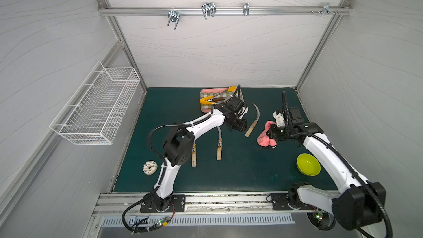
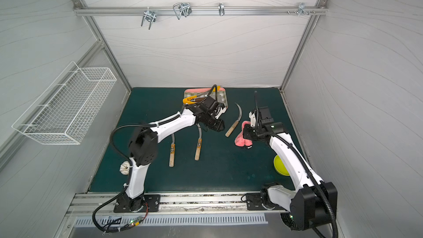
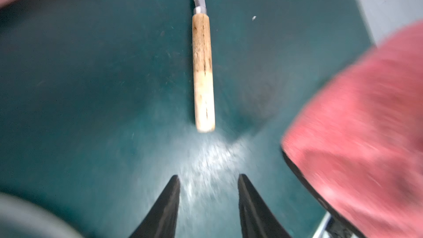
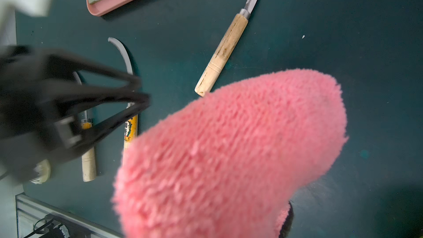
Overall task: Wipe small sickles with rags
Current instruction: Place the small sickle at the center of the board, then pick up the small sickle from the center of the board.
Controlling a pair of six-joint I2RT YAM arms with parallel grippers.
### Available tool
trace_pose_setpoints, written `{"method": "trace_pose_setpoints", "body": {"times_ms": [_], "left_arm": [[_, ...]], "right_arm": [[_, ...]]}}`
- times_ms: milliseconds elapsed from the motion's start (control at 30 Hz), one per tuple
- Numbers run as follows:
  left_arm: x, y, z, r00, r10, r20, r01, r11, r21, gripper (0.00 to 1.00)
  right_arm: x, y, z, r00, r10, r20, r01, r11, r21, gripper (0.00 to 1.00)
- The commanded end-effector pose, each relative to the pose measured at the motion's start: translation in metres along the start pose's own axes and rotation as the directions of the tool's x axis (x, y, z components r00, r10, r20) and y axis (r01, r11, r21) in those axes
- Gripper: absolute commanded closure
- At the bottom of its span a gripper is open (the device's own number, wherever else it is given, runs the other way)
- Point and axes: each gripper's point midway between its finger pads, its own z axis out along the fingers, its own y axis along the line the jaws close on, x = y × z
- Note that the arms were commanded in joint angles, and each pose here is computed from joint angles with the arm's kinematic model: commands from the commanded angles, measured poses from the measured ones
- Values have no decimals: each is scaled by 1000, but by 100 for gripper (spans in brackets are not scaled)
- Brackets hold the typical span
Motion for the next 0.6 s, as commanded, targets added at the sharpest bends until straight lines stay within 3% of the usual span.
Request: {"method": "trace_pose_setpoints", "body": {"times_ms": [0,167,267,567], "left_arm": [[25,6,-18,997,-49,52,53,996,-67,56],[106,21,-26,993,-104,-48,93,974,-206,54],[138,27,-22,985,-151,-79,128,961,-244,52],[167,49,-20,972,-222,-77,185,926,-330,46]], "right_arm": [[10,7,5,998,-35,-45,35,999,-6,89],[16,25,6,994,-89,-70,88,996,-4,89],[18,33,6,990,-115,-82,115,993,5,88],[25,42,1,988,-128,-90,128,992,3,87]]}}
